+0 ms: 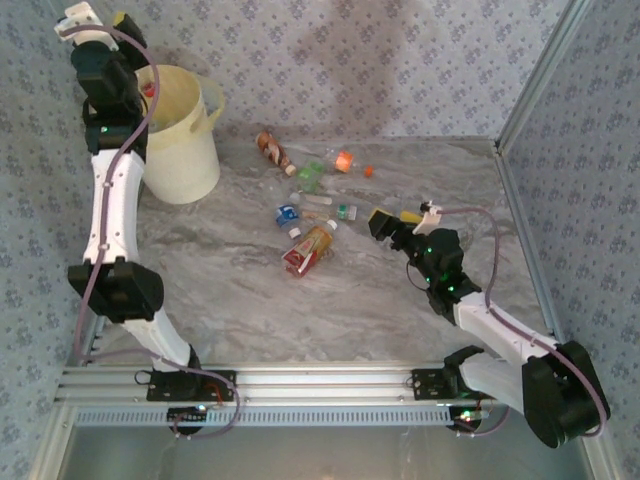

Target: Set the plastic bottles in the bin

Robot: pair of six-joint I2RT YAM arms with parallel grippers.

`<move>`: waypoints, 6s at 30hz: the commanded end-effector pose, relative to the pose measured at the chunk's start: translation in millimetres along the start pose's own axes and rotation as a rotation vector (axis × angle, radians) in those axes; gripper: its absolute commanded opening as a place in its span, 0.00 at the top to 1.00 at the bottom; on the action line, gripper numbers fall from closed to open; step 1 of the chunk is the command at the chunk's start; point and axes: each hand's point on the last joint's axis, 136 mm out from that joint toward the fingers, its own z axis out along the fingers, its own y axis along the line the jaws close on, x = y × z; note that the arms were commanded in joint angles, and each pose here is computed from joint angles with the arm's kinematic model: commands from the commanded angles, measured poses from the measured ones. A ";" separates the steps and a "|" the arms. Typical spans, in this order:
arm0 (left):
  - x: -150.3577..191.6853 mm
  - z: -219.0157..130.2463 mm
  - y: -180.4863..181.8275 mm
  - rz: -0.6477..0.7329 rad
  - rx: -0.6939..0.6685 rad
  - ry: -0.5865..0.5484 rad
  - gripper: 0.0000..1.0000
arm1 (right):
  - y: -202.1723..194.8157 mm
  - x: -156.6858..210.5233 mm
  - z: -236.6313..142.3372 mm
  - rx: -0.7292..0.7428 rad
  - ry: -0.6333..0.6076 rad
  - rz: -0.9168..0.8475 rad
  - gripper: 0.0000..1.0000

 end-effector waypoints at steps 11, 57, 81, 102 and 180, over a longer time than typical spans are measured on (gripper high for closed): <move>105.9 68.7 14.6 -0.116 -0.029 0.095 0.46 | -5.9 -10.2 -4.0 0.062 -0.054 0.007 0.00; 210.6 -152.4 -117.3 -0.466 0.370 0.809 0.02 | -21.7 76.1 82.2 -0.115 0.870 -0.915 0.07; 275.4 -204.5 -92.0 -0.413 0.276 1.000 0.02 | -78.0 152.7 162.5 -0.409 1.218 -1.296 0.25; 294.3 -209.3 -97.8 -0.414 0.281 1.056 0.02 | -81.3 150.1 125.8 -0.281 1.079 -1.303 0.59; 55.7 -63.2 -102.0 -0.200 0.232 0.039 0.49 | -6.2 43.9 22.5 0.062 0.215 -0.140 0.00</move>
